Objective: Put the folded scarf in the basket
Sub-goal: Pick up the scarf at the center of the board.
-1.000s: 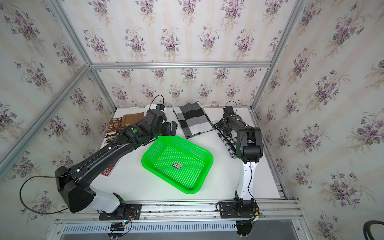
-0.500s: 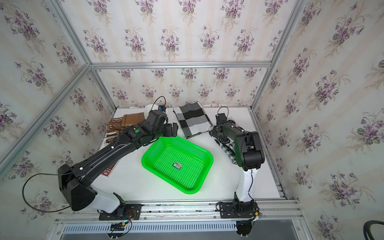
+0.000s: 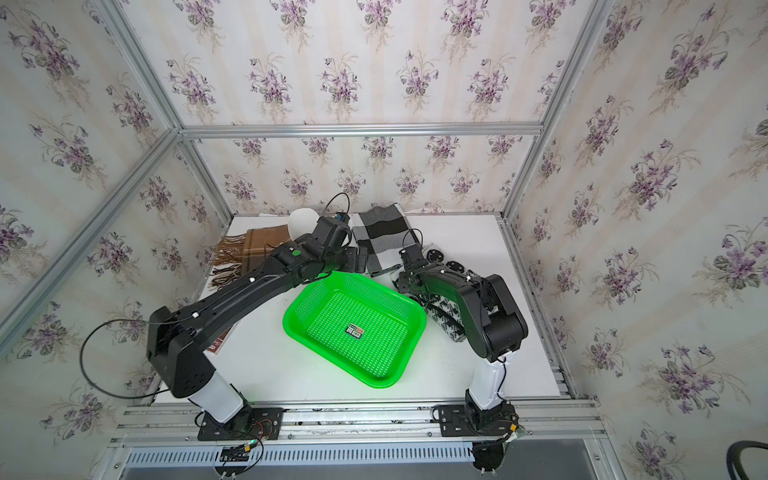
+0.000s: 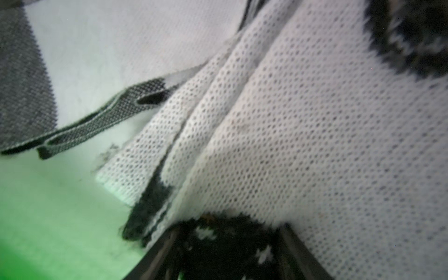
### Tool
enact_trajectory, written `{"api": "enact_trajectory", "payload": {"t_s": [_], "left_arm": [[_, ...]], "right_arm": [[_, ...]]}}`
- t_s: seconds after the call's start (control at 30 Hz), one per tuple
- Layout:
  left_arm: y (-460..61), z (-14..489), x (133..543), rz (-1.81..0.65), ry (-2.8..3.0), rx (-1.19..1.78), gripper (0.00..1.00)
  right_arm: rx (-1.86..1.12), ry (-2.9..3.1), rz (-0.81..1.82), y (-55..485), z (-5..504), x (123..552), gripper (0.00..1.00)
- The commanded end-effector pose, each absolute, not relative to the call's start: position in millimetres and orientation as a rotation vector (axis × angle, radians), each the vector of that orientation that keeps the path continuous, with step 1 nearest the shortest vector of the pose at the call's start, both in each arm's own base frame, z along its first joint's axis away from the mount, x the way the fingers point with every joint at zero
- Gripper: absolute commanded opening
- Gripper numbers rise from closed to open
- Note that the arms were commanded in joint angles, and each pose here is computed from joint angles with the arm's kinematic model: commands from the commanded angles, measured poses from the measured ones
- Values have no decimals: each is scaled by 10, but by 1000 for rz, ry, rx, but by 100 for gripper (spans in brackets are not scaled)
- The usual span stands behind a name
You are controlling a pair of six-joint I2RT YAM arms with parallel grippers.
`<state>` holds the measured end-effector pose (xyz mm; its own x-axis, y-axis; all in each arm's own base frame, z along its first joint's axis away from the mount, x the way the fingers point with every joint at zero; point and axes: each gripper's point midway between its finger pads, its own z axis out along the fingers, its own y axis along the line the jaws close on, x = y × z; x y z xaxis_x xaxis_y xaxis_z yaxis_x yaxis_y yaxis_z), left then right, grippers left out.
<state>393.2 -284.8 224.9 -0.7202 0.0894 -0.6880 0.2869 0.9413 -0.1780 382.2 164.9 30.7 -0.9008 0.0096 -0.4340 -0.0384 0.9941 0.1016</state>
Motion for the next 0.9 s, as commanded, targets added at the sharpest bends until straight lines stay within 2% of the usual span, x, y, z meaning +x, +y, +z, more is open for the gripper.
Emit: {"api": "enact_trajectory", "payload": {"t_s": [0.0,0.13,0.3,0.4,0.53,0.73,0.87], "left_arm": [[-3101,2063,4074,-369,2394,406,94],[-3432,1724,4246,-416,2447,537,94],[-3898,1352,4319,-576,2509,695,94],[-4092,1167,4317,-630,2510,775,93],[-4217,954,4364,-637,2514,830,94],[-4322,667,4442,-621,2506,881,94],[-4367,502,4452,-602,2515,901,93]], "right_arm": [[-72,2705,224,1707,476,3669,68],[41,2585,181,1523,965,3730,77],[391,2485,155,946,1293,3614,82],[635,2459,230,514,1195,3439,81],[855,2413,200,35,1083,3214,81],[1109,2321,166,-383,1057,2952,80],[1167,2299,154,-499,1036,2890,80]]}}
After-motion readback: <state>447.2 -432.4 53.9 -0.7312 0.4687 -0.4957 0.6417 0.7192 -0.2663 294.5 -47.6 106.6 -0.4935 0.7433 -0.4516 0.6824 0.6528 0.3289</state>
